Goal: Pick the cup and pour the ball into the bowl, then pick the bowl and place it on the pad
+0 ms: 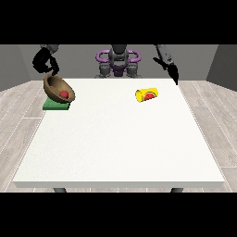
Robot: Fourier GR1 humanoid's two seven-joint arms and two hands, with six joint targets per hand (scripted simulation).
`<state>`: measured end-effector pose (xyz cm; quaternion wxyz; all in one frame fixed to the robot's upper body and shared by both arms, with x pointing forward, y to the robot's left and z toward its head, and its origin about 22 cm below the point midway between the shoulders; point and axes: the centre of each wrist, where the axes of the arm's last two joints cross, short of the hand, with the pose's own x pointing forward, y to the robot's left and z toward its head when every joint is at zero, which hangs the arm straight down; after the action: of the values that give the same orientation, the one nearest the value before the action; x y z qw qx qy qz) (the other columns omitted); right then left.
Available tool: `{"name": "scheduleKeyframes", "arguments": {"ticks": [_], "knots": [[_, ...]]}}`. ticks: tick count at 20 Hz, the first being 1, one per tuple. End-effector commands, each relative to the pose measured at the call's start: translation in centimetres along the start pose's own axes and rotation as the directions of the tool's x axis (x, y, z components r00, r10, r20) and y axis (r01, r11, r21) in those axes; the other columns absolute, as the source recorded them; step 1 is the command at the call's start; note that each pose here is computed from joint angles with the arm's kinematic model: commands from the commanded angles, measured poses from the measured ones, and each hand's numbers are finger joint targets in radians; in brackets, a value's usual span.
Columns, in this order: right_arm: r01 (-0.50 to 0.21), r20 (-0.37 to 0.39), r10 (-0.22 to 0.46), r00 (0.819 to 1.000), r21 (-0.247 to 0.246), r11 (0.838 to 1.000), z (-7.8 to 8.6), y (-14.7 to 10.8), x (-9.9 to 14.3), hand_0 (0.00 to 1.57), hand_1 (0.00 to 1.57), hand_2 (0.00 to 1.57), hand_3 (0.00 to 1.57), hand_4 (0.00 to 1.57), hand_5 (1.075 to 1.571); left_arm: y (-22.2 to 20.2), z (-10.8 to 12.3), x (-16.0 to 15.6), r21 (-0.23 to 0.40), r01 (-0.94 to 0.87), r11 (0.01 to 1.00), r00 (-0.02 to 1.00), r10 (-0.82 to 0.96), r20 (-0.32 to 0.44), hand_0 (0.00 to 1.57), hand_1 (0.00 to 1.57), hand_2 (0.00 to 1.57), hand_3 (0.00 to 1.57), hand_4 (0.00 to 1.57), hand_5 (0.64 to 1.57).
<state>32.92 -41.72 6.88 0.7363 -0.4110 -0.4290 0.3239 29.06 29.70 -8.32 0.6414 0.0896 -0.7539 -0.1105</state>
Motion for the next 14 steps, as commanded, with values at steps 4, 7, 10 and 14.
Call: {"name": "scheduleKeyframes", "arguments": {"ticks": [4,7,10,14], "knots": [[-0.001,0.031,0.003,1.000,-0.074,0.997,-0.4,-4.8,-0.1,1.57,1.57,1.57,1.47,1.57,1.534,7.0,-1.3,1.6,0.080,0.012,0.997,0.995,-0.020,0.098,0.00,0.00,0.00,0.00,0.00,0.677],[0.058,0.073,-0.044,0.996,-0.199,0.978,-0.1,-6.8,-1.8,1.57,1.57,1.57,1.41,1.57,1.558,11.0,-0.2,1.4,0.176,0.009,0.984,0.973,-0.049,0.224,0.00,0.00,0.00,0.00,0.00,0.701],[0.127,0.072,-0.111,0.991,-0.292,0.948,-0.2,-8.5,-4.2,1.57,1.57,1.57,1.54,1.53,1.569,12.1,-1.9,3.4,0.178,-0.023,0.984,0.952,-0.033,0.304,0.00,0.00,0.00,0.00,0.46,1.136],[0.188,0.080,-0.171,0.982,-0.350,0.918,-1.0,-4.4,-4.9,1.57,1.57,1.57,1.57,1.40,1.562,14.6,-2.7,5.2,0.184,-0.082,0.979,0.919,0.003,0.395,0.00,0.00,0.00,0.00,0.88,1.175]]}}
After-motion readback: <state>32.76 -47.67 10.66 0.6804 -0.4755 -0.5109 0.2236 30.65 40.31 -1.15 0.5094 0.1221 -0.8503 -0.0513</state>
